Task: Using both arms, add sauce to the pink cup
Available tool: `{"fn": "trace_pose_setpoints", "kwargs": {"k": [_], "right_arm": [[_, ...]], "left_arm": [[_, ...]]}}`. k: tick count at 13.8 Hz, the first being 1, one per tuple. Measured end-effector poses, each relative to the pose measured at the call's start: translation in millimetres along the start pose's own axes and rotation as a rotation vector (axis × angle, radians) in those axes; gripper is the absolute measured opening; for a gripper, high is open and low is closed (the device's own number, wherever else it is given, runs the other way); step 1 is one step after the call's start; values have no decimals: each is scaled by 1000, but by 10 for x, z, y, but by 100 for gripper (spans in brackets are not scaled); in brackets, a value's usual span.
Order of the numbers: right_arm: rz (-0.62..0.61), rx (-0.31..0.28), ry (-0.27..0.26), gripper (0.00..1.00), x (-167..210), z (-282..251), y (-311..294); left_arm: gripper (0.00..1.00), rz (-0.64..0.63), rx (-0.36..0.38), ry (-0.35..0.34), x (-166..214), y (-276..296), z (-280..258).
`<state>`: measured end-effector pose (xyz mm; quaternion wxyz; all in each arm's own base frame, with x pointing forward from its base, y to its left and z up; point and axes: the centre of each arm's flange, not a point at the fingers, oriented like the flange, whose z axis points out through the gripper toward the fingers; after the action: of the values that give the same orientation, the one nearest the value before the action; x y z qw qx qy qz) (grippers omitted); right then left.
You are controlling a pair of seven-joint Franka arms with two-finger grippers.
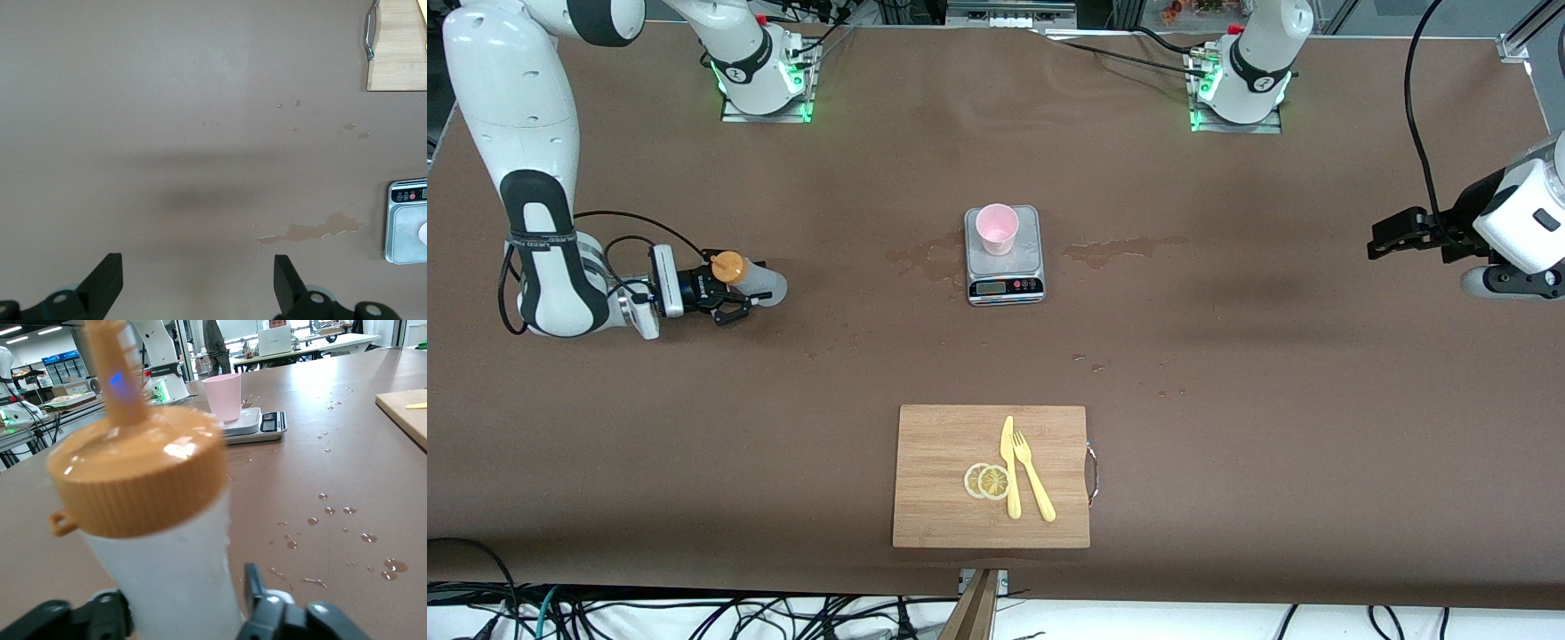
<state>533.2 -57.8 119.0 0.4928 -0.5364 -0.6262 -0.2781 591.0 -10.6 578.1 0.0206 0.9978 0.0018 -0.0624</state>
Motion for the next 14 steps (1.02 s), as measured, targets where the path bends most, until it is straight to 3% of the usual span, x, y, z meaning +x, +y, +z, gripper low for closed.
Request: {"fn": "trace_pose_setpoints", "kwargs": {"k": [3,7,10,14], "right_arm": [[-8,11,-26,100,97,-175,21],[-34,64,-165,100,288,-683,-51],[-35,88,-313,100,762,-1144,-107],[52,10,-543,100,1713,-1672,-263]], "left_arm": [[100,0,0,0,0,2,0],[100,2,0,0,0,11,0],[100,2,0,0,1,12,1],[100,2,0,0,1,13,0]]}}
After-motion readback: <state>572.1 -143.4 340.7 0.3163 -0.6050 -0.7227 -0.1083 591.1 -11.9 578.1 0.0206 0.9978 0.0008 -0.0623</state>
